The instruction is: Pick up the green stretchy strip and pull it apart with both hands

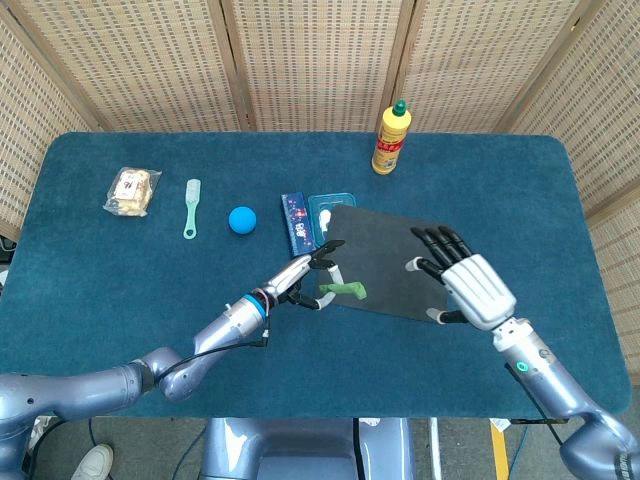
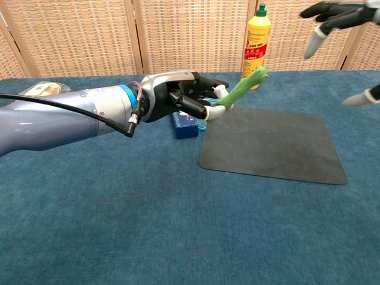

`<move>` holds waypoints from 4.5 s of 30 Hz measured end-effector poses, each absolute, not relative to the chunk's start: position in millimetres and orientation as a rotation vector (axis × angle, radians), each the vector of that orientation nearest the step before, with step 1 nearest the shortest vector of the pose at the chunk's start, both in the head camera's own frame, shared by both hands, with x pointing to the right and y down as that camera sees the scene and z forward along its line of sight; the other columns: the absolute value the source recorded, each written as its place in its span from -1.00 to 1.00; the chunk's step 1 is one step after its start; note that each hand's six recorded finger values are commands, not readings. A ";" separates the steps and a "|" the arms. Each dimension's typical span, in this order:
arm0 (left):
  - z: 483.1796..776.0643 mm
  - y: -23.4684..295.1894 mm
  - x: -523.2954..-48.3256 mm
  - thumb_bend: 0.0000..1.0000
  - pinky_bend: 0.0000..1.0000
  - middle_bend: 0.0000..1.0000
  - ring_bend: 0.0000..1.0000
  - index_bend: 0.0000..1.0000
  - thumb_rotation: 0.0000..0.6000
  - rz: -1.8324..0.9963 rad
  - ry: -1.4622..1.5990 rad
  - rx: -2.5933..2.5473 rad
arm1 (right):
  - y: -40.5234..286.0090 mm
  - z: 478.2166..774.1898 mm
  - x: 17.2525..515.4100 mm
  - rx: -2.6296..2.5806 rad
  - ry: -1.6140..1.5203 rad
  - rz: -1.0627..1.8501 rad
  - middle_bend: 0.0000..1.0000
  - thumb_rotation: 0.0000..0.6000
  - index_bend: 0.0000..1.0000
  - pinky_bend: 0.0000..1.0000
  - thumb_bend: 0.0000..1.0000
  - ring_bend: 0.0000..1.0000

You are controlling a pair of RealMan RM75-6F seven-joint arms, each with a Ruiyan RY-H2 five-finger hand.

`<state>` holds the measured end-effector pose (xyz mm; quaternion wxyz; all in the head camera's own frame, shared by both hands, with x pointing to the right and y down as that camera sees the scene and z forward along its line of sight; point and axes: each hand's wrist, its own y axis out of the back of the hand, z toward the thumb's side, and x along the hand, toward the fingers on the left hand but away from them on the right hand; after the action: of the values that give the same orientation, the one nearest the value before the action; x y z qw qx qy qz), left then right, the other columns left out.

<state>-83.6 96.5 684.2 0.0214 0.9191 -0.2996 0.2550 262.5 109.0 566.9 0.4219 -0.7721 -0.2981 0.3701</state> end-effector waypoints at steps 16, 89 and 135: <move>687.2 105.0 -69.4 0.05 -1.00 -1.00 -1.00 0.52 1.00 0.789 -0.885 2.845 | 104.3 576.6 206.3 -1.981 -0.650 0.788 -0.90 1.00 -0.09 -1.00 -0.44 -1.00; 683.5 112.0 -49.9 0.07 -1.00 -1.00 -1.00 0.52 1.00 0.765 -0.852 2.782 | 107.4 570.1 188.9 -1.965 -0.596 0.768 -0.73 1.00 0.40 -1.00 0.27 -1.00; 693.5 105.7 -110.0 0.07 -1.00 -1.00 -1.00 0.56 1.00 0.854 -0.963 2.735 | 107.1 558.2 211.2 -1.579 -0.532 0.703 -0.51 1.00 0.73 -1.00 0.33 -1.00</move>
<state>-110.0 105.7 693.5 0.0593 0.9032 -0.3181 0.2821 211.2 107.1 558.2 0.6184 -0.6861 -0.2313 0.3056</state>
